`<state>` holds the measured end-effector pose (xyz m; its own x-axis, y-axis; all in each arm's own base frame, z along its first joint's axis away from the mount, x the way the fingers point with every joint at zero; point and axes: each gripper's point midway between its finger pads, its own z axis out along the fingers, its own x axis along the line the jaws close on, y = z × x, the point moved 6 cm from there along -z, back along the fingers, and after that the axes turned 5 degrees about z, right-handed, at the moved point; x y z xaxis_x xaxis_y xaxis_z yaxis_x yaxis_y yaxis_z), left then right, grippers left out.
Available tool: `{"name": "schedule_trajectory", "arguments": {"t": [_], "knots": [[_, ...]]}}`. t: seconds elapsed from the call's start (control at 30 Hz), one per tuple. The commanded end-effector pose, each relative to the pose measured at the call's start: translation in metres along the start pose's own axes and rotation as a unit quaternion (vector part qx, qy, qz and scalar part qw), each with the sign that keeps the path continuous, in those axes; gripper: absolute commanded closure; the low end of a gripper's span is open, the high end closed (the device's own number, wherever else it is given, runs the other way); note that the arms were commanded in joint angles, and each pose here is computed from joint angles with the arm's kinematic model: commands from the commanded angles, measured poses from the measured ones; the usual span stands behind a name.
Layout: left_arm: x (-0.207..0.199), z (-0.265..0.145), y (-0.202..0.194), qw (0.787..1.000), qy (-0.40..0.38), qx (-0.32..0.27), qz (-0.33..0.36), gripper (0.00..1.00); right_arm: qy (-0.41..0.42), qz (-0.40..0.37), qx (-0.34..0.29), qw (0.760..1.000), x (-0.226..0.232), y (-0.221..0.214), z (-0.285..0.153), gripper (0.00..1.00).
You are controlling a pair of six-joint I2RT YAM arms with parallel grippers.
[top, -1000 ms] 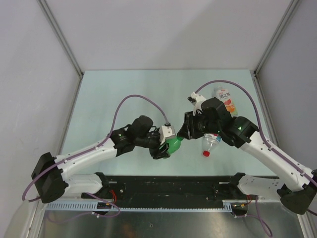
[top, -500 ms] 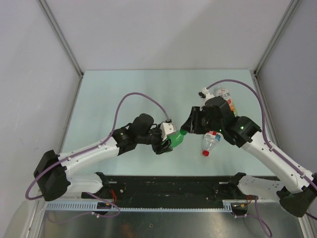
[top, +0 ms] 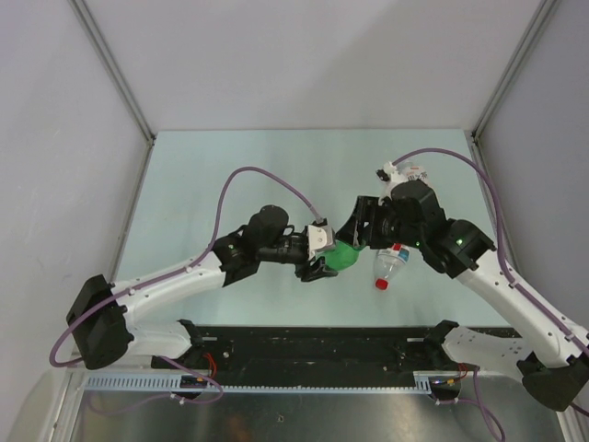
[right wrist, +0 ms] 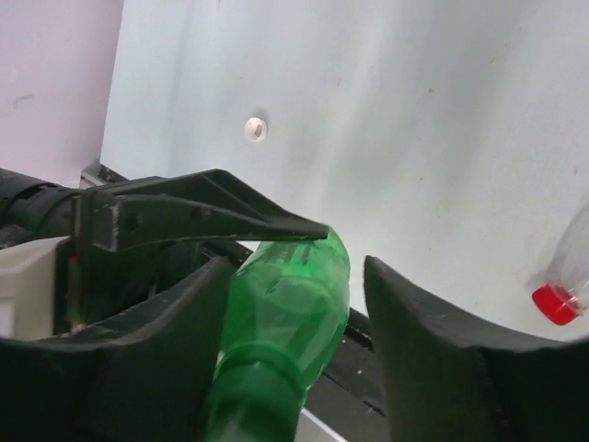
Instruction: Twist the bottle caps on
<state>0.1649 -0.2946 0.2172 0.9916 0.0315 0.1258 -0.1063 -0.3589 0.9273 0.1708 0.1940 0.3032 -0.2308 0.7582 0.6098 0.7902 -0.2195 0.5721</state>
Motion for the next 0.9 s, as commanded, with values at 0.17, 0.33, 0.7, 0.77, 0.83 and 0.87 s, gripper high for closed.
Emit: {"name": "schedule_trajectory", "arguments": {"t": [0.17, 0.33, 0.7, 0.77, 0.83, 0.87], "knots": [[0.006, 0.005, 0.041, 0.995, -0.017, -0.077, 0.063, 1.0, 0.067, -0.043, -0.074, 0.994, 0.016, 0.016, -0.035, 0.05], [0.003, 0.004, 0.033, 0.996, -0.02, -0.07, 0.056, 1.0, 0.113, -0.123, -0.123, 0.978, 0.023, 0.021, -0.064, 0.01], [-0.026, -0.018, 0.005, 0.996, -0.066, -0.035, 0.042, 1.0, 0.285, -0.482, -0.117, 0.82, 0.016, -0.024, -0.093, 0.08], [-0.03, -0.021, 0.006, 0.995, -0.075, -0.04, 0.043, 1.0, 0.303, -0.505, -0.12, 0.799, 0.016, -0.029, -0.094, 0.09], [-0.034, -0.024, 0.007, 0.995, -0.082, -0.045, 0.045, 1.0, 0.32, -0.516, -0.119, 0.786, 0.018, -0.031, -0.095, 0.11], [-0.035, -0.025, 0.008, 0.994, -0.087, -0.048, 0.047, 1.0, 0.328, -0.519, -0.116, 0.781, 0.019, -0.033, -0.095, 0.12]]}}
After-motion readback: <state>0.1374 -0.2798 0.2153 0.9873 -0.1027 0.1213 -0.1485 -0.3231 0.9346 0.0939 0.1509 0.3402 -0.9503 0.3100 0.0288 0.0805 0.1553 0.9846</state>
